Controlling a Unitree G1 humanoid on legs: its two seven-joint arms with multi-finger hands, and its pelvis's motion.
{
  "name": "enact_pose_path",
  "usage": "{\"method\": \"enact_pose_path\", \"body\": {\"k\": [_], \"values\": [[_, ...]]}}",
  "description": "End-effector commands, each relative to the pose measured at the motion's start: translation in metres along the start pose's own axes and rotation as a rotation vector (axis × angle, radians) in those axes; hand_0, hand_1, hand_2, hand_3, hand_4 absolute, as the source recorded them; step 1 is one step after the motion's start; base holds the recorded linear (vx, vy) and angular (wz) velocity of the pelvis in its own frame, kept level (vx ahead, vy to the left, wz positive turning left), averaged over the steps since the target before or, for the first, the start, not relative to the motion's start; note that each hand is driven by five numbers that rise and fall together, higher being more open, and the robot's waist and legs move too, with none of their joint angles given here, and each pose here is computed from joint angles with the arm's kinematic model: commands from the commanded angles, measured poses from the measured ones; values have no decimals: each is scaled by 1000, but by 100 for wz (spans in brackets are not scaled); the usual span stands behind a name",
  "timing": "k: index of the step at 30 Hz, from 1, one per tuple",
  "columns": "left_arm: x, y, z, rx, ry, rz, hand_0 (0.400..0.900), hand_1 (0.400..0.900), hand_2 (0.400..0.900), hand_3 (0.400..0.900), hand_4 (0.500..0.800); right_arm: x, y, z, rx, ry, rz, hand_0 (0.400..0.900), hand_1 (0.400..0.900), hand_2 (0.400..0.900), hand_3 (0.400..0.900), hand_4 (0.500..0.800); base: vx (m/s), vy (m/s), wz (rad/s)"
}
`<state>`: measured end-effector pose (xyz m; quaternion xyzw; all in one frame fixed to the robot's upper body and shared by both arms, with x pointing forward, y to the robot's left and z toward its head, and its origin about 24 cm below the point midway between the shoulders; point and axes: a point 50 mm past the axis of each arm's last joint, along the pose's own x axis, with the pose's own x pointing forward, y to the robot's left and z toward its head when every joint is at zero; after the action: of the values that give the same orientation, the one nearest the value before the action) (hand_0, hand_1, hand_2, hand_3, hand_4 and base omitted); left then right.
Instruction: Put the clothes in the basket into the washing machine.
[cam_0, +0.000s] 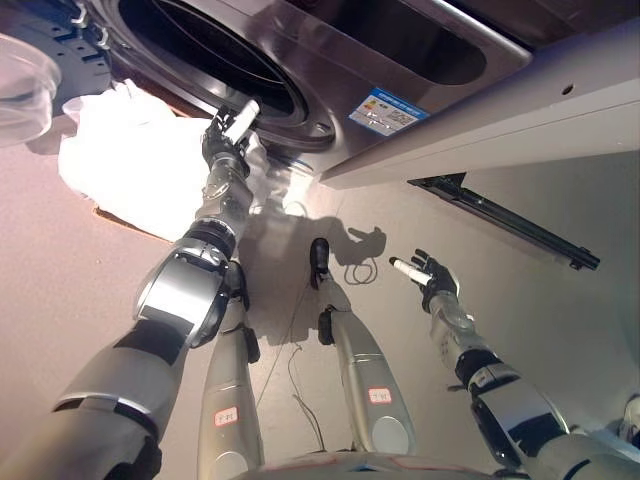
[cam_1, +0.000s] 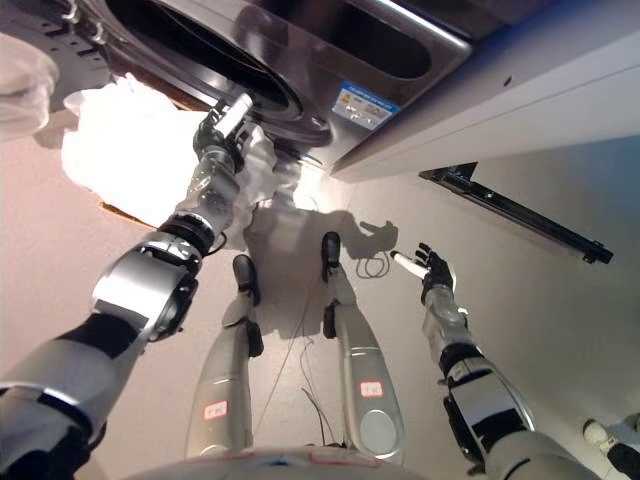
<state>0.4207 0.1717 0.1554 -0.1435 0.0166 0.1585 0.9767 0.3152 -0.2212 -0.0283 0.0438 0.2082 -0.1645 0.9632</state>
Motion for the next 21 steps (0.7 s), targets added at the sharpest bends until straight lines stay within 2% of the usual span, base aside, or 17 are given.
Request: {"method": "enact_pose_path", "body": {"k": [1, 2, 3, 4, 5, 6, 7, 9, 11, 13, 16, 17, 19, 21], "values": [[-5, 18, -27, 367, -22, 93, 900, 900, 900, 900, 800, -4, -23, -15, -41, 24, -118, 900, 900, 900, 900, 800, -23, -2, 20], [-6, 29, -33, 397, -29, 118, 900, 900, 900, 900, 800, -3, -21, -13, -33, 16, -122, 900, 900, 900, 900, 800, -3, -9, 24], [-9, 38, -43, 312, -7, 125, 900, 900, 900, 900, 800, -2, -25, -10, -10, 14, -136, 900, 900, 900, 900, 800, 0, -7, 25], [-13, 47, -56, 294, 20, 144, 900, 900, 900, 900, 800, -2, -27, -10, -5, 13, -143, 900, 900, 900, 900, 800, 6, -19, 28], [-19, 50, -68, 410, 9, 157, 900, 900, 900, 900, 800, -5, -26, -17, -10, 24, -140, 900, 900, 900, 900, 800, 8, -13, 23], [-25, 57, -84, 393, 54, 128, 900, 900, 900, 900, 800, -7, -26, -22, -8, 34, -138, 900, 900, 900, 900, 800, 18, -12, 20], [-30, 68, -96, 379, 89, 145, 900, 900, 900, 900, 800, -8, -30, -25, -7, 42, -147, 900, 900, 900, 900, 800, 31, 2, 17], [-52, 97, -134, 284, 201, 157, 900, 900, 900, 900, 800, -15, -43, -43, 7, 84, -159, 900, 900, 900, 900, 800, 42, 11, 23], [-72, 115, -161, 249, 276, 165, 900, 900, 900, 900, 800, -25, -56, -62, 1, 137, -177, 900, 900, 900, 900, 800, 49, 3, 26], [-99, 143, -192, 140, 400, 220, 900, 900, 900, 900, 800, -36, -71, -82, 13, 192, -199, 900, 900, 900, 900, 800, 54, -17, 29], [-138, 174, -223, 52, 516, 265, 900, 900, 900, 900, 800, -56, -91, -110, 30, 271, -229, 900, 900, 900, 900, 800, 38, -27, 27], [-138, 174, -223, 52, 517, 264, 900, 900, 900, 900, 800, -56, -91, -110, 30, 271, -230, 900, 900, 900, 900, 800, 32, -19, 15], [-162, 187, -237, 101, 577, 265, 900, 900, 900, 900, 800, -69, -97, -128, 21, 320, -229, 900, 900, 900, 900, 800, 13, -17, 18], [-192, 201, -252, 138, 637, 266, 900, 900, 900, 900, 800, -89, -104, -150, 25, 378, -229, 900, 900, 900, 900, 800, 40, -33, 24]]}}
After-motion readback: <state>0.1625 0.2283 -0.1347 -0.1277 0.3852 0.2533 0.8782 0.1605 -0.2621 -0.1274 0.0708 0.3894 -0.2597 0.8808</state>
